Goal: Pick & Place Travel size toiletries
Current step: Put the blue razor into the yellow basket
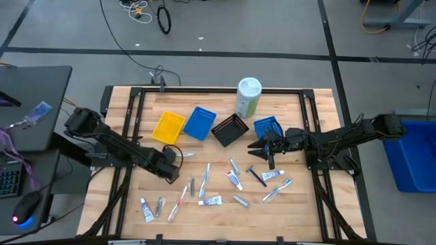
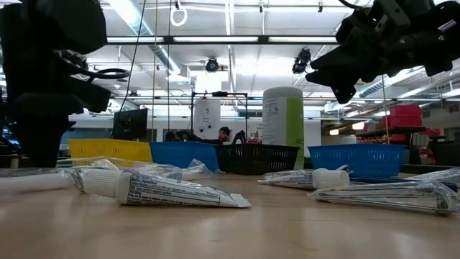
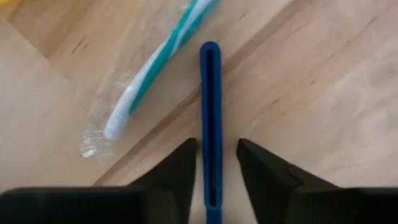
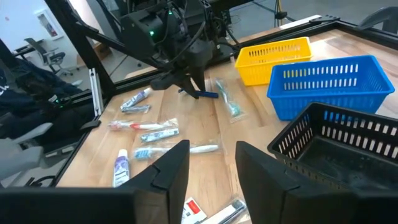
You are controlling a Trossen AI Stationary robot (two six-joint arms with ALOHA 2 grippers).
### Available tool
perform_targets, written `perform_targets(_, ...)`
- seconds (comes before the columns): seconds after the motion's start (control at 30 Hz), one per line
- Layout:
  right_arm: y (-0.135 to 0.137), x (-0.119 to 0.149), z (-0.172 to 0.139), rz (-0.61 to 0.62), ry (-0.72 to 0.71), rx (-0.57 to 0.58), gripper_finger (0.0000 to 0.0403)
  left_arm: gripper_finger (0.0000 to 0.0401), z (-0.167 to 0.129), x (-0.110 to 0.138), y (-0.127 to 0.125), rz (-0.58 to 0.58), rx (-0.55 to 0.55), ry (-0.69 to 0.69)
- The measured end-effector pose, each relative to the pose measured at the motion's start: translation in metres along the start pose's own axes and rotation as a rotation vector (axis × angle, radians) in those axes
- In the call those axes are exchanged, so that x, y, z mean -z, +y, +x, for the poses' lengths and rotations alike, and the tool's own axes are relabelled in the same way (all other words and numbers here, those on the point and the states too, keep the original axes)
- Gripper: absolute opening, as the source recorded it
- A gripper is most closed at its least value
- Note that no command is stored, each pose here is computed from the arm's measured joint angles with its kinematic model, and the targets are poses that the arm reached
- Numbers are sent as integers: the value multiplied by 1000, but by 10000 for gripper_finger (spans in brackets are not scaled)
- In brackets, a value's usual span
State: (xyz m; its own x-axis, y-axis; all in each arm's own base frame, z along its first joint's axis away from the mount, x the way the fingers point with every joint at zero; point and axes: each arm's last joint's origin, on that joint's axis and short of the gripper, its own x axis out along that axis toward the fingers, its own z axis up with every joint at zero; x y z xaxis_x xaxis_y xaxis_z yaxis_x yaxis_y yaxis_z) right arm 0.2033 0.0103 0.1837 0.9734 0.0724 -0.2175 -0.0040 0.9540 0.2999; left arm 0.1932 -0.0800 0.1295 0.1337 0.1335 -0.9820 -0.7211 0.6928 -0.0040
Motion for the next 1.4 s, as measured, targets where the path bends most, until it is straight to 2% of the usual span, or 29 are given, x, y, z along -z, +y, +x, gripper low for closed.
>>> perform_targets(0.2,0,0,0,0,0,0,146,29,-1,-1,-1,49,14,-21)
perform_targets(0.4,0,0,0,0,0,0,141,28,-14,-6,-6,88,99,-71)
perform_targets(0.47,0,0,0,0,0,0,138,33,-27,-12,-11,106,141,-136)
perform_targets(0.63,0,0,0,0,-1,0,130,34,-60,-29,-15,129,88,-362)
perform_targets(0.73,0,0,0,0,0,0,128,33,-77,-43,-7,101,14,-435)
perform_targets(0.87,-1,0,0,0,-8,20,132,40,-87,-65,13,40,-75,-436)
perform_targets(1.1,-2,0,0,0,-13,59,140,43,-79,-102,45,31,-181,-378)
perform_targets(1.4,-2,0,0,0,-12,59,134,44,-74,-129,81,-129,-236,-333)
